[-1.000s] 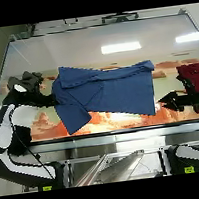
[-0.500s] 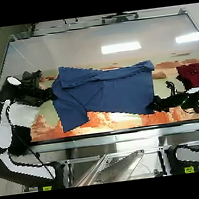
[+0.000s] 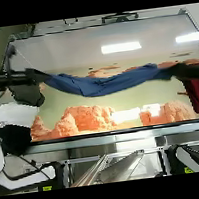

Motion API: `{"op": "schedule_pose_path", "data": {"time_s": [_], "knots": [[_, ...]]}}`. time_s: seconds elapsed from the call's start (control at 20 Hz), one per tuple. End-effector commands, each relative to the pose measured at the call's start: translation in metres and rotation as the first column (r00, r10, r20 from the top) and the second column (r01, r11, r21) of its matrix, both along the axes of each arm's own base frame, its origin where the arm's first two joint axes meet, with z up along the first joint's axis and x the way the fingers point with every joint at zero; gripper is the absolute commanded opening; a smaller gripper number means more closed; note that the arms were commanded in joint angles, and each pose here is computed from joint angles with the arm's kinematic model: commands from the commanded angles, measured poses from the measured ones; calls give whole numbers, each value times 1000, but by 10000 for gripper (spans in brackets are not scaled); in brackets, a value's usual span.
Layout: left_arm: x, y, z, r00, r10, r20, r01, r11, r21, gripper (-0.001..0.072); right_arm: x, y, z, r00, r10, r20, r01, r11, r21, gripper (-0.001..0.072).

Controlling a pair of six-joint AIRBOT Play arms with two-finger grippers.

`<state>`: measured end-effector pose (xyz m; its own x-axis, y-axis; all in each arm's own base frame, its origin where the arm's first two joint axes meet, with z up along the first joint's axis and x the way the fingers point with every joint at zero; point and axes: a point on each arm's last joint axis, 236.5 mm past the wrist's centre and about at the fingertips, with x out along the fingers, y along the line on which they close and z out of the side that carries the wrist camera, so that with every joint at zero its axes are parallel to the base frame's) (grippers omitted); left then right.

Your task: Fold the shirts.

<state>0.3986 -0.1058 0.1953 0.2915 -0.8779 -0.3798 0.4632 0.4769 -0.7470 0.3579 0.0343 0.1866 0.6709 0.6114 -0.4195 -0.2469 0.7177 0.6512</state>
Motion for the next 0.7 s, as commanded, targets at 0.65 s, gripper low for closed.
{"op": "schedule_pose_path", "data": {"time_s": [0.65], "knots": [[-179, 42, 324, 486, 376, 789, -54, 914, -402, 24, -132, 37, 329, 567, -46, 822, 386, 897, -216, 15]]}}
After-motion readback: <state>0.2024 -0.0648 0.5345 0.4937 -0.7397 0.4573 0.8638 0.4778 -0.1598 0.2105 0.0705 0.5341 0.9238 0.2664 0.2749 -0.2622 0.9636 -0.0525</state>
